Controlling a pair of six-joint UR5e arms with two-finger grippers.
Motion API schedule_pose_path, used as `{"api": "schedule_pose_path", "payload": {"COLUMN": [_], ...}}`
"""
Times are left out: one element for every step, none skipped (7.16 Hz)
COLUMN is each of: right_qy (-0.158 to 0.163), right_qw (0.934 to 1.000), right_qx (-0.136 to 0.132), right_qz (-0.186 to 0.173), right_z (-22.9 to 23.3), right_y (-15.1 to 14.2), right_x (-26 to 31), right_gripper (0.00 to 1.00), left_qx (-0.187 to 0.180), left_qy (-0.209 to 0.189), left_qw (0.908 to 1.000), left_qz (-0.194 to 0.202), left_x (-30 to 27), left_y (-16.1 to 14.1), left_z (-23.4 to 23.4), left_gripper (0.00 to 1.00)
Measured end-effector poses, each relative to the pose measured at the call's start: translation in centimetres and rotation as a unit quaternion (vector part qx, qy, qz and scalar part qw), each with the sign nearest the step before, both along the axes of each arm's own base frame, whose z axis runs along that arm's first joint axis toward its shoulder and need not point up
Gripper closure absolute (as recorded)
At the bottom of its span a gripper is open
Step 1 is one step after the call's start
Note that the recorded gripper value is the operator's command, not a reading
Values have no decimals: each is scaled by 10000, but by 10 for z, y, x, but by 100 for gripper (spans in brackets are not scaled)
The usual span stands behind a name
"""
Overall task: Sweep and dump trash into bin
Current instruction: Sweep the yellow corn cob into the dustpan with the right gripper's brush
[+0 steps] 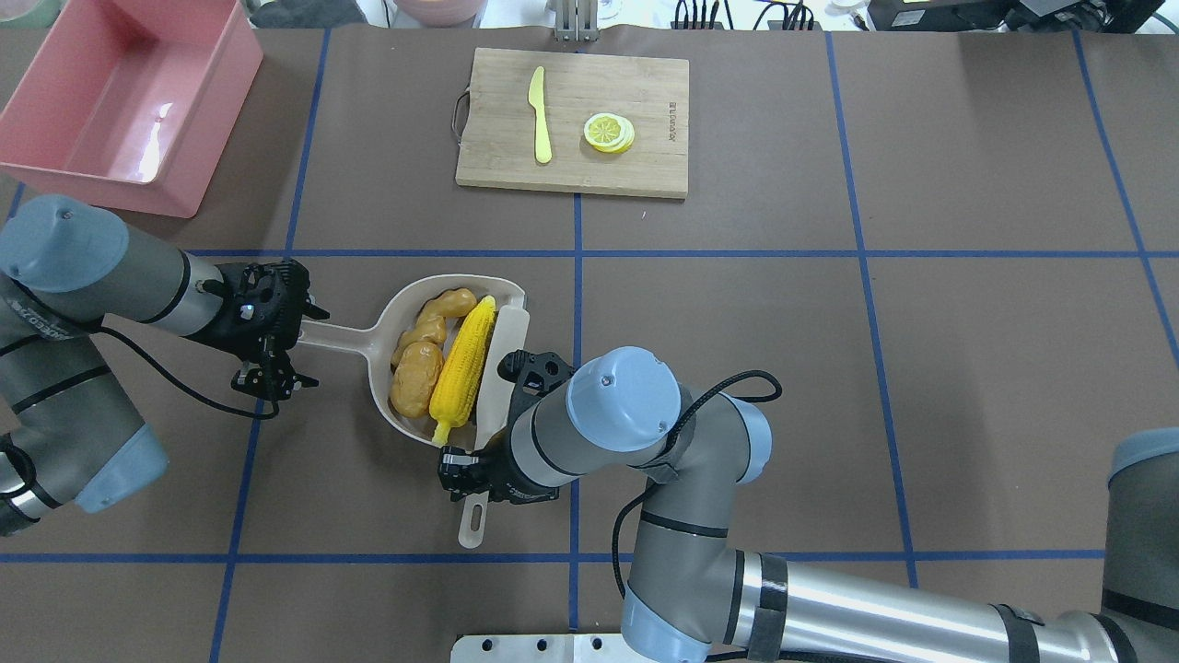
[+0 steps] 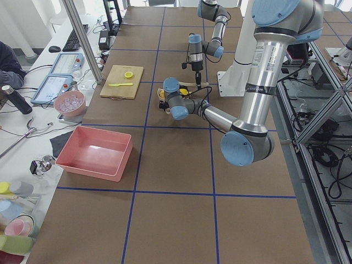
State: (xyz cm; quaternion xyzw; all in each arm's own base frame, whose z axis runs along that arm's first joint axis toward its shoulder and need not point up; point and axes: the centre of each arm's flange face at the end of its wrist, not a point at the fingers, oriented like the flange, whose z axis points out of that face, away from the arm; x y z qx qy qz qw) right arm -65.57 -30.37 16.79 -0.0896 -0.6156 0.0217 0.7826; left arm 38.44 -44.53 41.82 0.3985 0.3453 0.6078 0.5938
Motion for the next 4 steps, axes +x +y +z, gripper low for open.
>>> {"api": "schedule_pose_path", "payload": {"right_qy": [-43, -69, -86, -90], "right_qw": [10000, 9999, 9999, 9999], "right_qx": [-11, -21, -34, -49], "right_qz": [39, 71, 92, 104], "right_z": [-4, -8, -12, -13], "right_y": [-1, -1, -1, 0], "right_x": [-2, -4, -6, -8], "right_gripper": [100, 100, 100, 100], "left_qx": [-12, -23, -28, -35], "left_qy": [-17, -26, -26, -25], "left_qw": [10000, 10000, 10000, 10000], "left_qz": [-6, -10, -14, -19], "left_x": [-1, -2, -2, -3], "left_y": [1, 2, 2, 2], "left_z": [3, 4, 4, 4], "left_gripper": [23, 28, 31, 33]}}
